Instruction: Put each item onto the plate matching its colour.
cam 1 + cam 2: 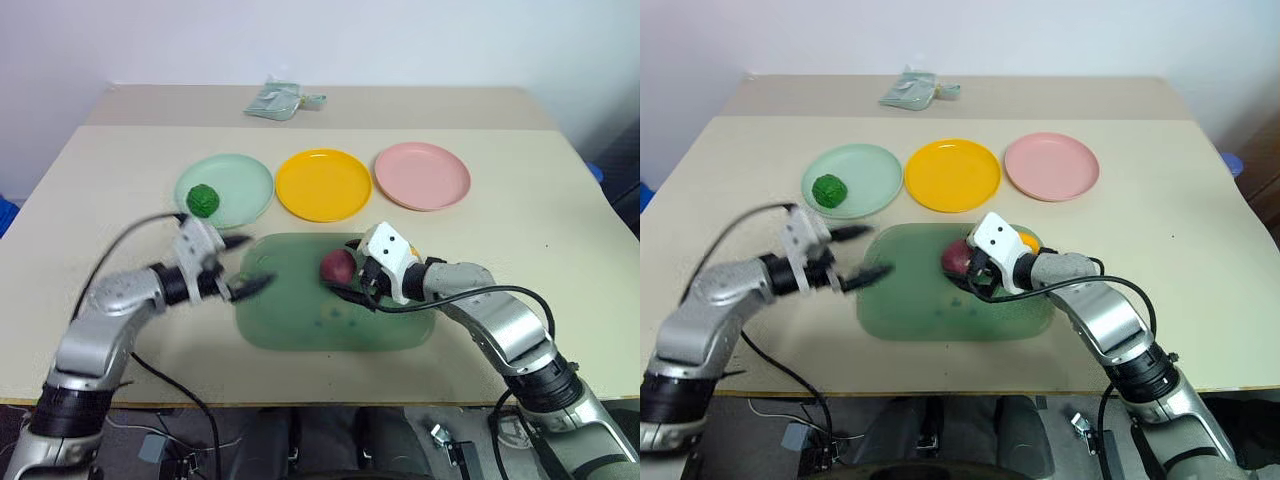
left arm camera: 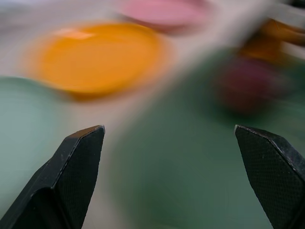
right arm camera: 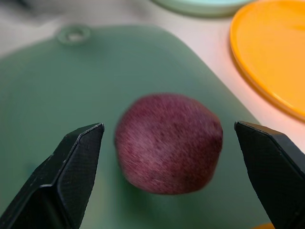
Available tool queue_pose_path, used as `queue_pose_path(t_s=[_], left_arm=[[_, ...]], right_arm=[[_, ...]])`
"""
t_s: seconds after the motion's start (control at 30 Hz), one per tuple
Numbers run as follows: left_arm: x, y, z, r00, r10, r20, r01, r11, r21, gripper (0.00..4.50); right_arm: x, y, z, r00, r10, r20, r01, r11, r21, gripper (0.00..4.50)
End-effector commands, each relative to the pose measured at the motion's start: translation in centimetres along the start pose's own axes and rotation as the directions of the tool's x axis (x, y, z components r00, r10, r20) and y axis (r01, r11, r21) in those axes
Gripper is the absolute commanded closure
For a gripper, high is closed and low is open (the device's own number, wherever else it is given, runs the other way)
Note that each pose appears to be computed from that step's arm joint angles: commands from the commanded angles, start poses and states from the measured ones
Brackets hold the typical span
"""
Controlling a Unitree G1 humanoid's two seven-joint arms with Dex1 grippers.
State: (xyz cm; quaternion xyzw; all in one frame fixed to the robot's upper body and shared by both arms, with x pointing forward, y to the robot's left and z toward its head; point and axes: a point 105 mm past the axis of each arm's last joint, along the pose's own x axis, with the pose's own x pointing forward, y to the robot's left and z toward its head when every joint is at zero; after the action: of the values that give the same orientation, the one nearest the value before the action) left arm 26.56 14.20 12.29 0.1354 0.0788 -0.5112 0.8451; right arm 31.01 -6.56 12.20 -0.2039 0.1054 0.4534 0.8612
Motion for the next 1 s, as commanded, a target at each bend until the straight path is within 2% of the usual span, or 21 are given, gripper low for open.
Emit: queue_pose_path(t_s=[0.03, 0.13, 0.2, 0.23, 0.4, 0.53, 0.6, 0.67, 0.73, 0.83, 0.9, 0.97, 1.0], left_arm=[[0.4, -1.7, 1.2, 0.997, -0.069, 0.034, 0.069, 0.997, 0.018, 0.04], [0.5, -1.7, 1.4, 0.997, -0.054, 0.05, 0.053, 0.998, 0.018, 0.0], [0.6, -1.7, 1.5, 0.997, -0.051, 0.055, 0.05, 0.999, 0.019, 0.0], [0.7, -1.7, 1.5, 0.997, -0.047, 0.06, 0.046, 0.999, 0.022, 0.0], [1.1, -1.6, 1.7, 0.996, -0.015, 0.085, 0.012, 1.0, 0.026, 0.0], [1.2, -1.1, 1.8, 0.992, 0.049, 0.113, -0.05, 0.999, 0.009, 0.0], [1.3, -0.7, 1.8, 0.988, 0.095, 0.126, -0.096, 0.995, 0.005, 0.0], [1.3, -0.3, 1.8, 0.979, 0.148, 0.137, -0.149, 0.989, -0.001, 0.0], [1.3, 0.1, 1.9, 0.968, 0.201, 0.151, -0.203, 0.979, -0.003, 0.0], [1.2, 0.4, 1.5, 0.953, 0.263, 0.148, -0.262, 0.965, -0.023, 0.0], [1.1, 0.2, 1.4, 0.949, 0.276, 0.15, -0.275, 0.961, -0.029, 0.0], [1.1, 0.0, 1.3, 0.946, 0.289, 0.149, -0.287, 0.957, -0.036, 0.0], [1.1, 0.0, 1.3, 0.945, 0.292, 0.148, -0.29, 0.956, -0.038, 0.0]], right_arm=[[0.3, 0.0, 0.9, 1.0, -0.002, 0.02, 0.002, 1.0, -0.026, 0.0], [0.5, -0.1, 1.2, 1.0, -0.005, 0.029, 0.006, 1.0, -0.026, 0.86], [0.2, -0.6, 2.7, 0.996, -0.026, 0.088, 0.029, 0.999, -0.033, 1.76], [0.0, -1.2, 3.6, 0.991, -0.054, 0.119, 0.057, 0.998, -0.025, 2.04], [-1.5, -7.2, 7.0, 0.935, -0.292, 0.201, 0.28, 0.956, 0.086, 2.04], [-2.9, -13.7, 7.5, 0.837, -0.523, 0.162, 0.478, 0.842, 0.25, 2.04], [-3.2, -17.2, 5.6, 0.765, -0.641, 0.065, 0.612, 0.754, 0.24, 2.04], [-3.1, -19.4, 3.6, 0.719, -0.695, -0.015, 0.678, 0.697, 0.234, 2.04], [-2.6, -20.4, 2.4, 0.708, -0.705, -0.046, 0.69, 0.676, 0.259, 2.04], [-2.0, -21.0, 1.2, 0.715, -0.697, -0.059, 0.689, 0.688, 0.229, 2.04], [-1.8, -21.1, 1.1, 0.728, -0.684, -0.046, 0.675, 0.704, 0.223, 1.01], [-1.9, -21.1, 2.1, 0.743, -0.669, 0.022, 0.654, 0.732, 0.19, 0.16], [-2.1, -21.0, 2.7, 0.753, -0.655, 0.061, 0.639, 0.75, 0.171, 0.08]])
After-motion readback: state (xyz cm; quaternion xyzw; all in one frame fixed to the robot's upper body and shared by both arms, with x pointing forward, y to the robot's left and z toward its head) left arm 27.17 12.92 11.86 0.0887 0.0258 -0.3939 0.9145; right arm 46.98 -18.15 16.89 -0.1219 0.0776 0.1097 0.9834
